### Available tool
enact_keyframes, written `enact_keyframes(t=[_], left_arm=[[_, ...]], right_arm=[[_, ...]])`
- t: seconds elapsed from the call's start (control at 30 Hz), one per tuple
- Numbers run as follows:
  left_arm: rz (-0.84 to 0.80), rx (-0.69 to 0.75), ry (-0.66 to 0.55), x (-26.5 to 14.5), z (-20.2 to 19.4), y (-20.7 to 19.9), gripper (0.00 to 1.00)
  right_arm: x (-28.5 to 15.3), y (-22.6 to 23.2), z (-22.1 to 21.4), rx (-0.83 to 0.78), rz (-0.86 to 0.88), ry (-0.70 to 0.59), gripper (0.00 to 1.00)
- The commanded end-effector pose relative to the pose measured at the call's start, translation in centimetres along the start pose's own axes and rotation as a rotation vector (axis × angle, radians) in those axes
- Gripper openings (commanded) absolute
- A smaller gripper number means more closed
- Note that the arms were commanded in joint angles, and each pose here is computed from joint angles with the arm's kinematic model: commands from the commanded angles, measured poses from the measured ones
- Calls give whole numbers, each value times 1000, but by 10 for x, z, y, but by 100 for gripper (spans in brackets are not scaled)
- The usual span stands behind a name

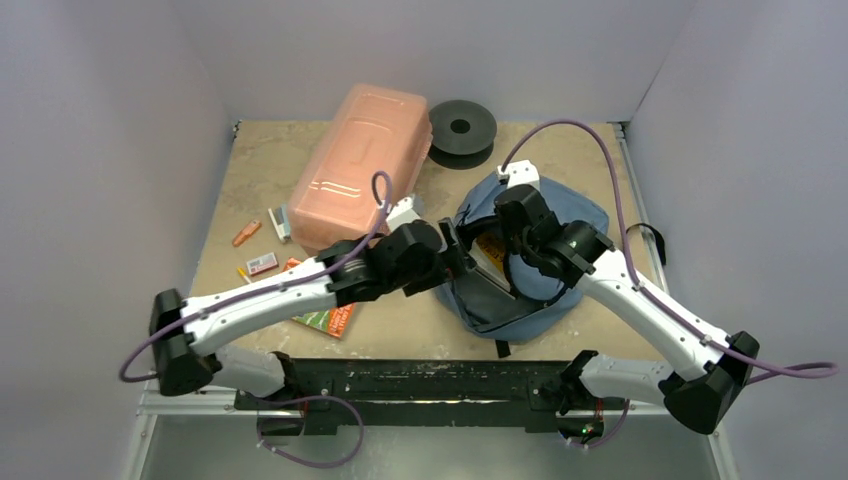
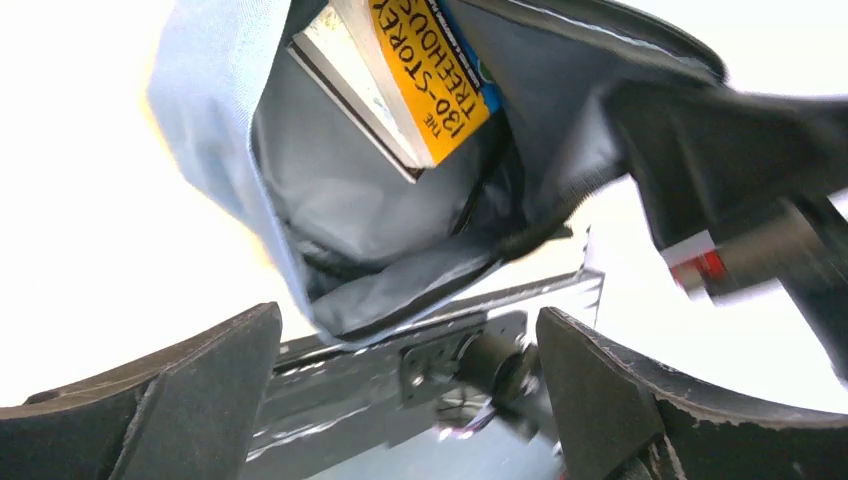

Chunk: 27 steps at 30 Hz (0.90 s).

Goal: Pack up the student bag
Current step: Place the book in the student bag, then pick up the book from the center of the board.

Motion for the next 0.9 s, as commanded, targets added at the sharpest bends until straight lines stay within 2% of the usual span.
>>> enact_keyframes(t=[0.0, 0.07, 0.17, 0.23, 0.33, 0.37, 0.4, 0.47, 0.53, 0.6, 0.7, 0.87], left_arm=[[9, 337, 28, -54, 8, 47, 98], [-48, 455, 33, -78, 12, 62, 98], [-157, 563, -26, -114, 24, 89, 98], [-226, 596, -116, -144, 41, 102, 98], [-259, 578, -289, -189, 76, 124, 98], [-258, 551, -342, -204, 87, 131, 98], [-252, 522, -385, -217, 97, 137, 98], [-223, 470, -446, -239, 114, 150, 97], [-187, 443, -469, -255, 123, 159, 97], [-116, 421, -464, -264, 128, 173, 96], [-63, 381, -459, -273, 132, 184, 95], [-61, 359, -432, -263, 124, 187, 95]], right_arm=[[8, 6, -14, -10, 20, 34, 30], [3, 47, -24, -52, 281, 54, 63], [-27, 116, -27, -28, 730, -31, 63], [-47, 150, -25, -56, 890, -166, 63], [-79, 200, -24, -111, 920, -334, 63], [-81, 210, -21, -120, 888, -389, 96], [-81, 220, -18, -97, 857, -424, 98], [-79, 242, -14, -80, 811, -483, 99], [-61, 264, -14, -73, 731, -429, 99], [-62, 306, -12, -160, 781, -410, 99], [-60, 372, -34, -335, 860, -433, 99], [-46, 431, -28, -370, 860, -430, 99]])
Point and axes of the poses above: each gripper's point midway between its finger pads, its own x axis out along the fingers, its own y axis along the line the jaws close on, z = x × y, the point moved 1 cm from there along -x, back along the fingers, and after that the axes turned 4 degrees about -x, right-handed, at the moved point
